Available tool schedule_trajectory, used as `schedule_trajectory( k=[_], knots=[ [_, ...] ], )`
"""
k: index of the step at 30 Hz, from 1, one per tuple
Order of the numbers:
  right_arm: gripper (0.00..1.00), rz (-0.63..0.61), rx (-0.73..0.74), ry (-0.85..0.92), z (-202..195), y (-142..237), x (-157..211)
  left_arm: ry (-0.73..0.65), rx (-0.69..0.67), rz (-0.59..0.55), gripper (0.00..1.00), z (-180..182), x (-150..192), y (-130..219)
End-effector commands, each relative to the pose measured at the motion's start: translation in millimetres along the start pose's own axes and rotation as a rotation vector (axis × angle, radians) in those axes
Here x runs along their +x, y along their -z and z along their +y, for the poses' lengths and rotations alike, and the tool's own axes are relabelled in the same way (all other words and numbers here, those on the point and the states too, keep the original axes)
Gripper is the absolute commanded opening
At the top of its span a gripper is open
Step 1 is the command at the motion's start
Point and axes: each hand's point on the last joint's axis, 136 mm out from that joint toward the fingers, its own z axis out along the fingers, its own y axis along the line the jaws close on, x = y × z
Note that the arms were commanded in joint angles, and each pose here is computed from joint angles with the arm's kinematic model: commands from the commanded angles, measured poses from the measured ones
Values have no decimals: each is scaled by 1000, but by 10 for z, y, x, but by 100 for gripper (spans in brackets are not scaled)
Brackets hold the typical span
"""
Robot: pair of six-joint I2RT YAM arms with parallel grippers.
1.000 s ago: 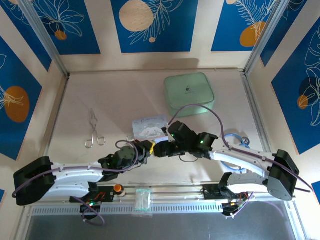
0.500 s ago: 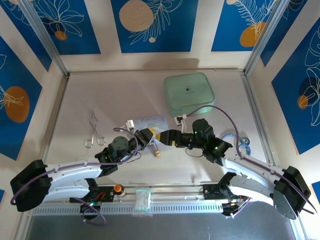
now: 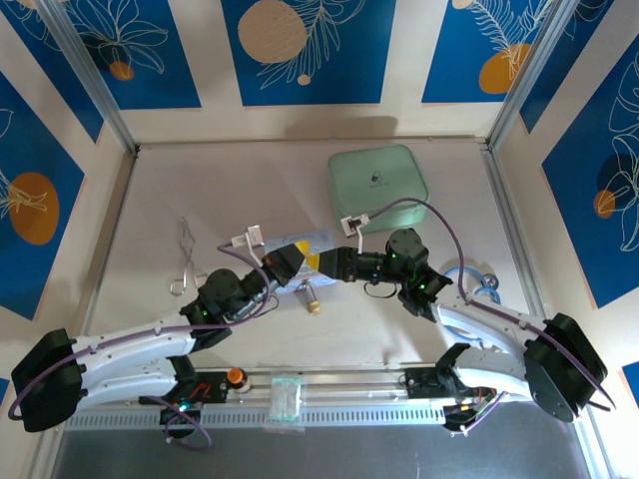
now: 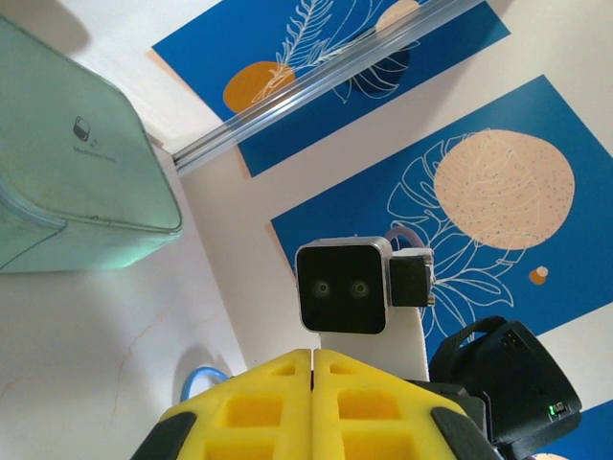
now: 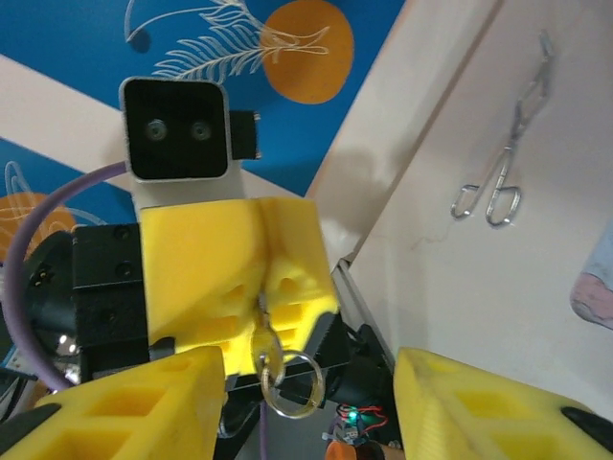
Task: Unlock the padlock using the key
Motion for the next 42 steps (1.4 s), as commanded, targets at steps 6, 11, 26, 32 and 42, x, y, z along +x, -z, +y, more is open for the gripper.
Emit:
schedule_trajectory(
  k=[6, 11, 26, 32, 42],
  knots=[
    [32, -11, -120, 48, 264, -59, -112, -14, 79, -35, 0, -232, -130, 20],
    [28, -26, -118, 49, 267, -54, -146, -2, 70, -38, 0, -206, -129, 20],
    [7, -34, -92, 18, 134, -25, -67, 62, 44, -58, 0, -57, -137, 10],
    [0, -44, -74, 9, 77, 19, -51, 78, 24, -72, 0, 19, -152, 24],
    [0, 6, 17, -4, -74, 76, 5, 3, -172, -26, 78, 316, -128, 132]
  ],
)
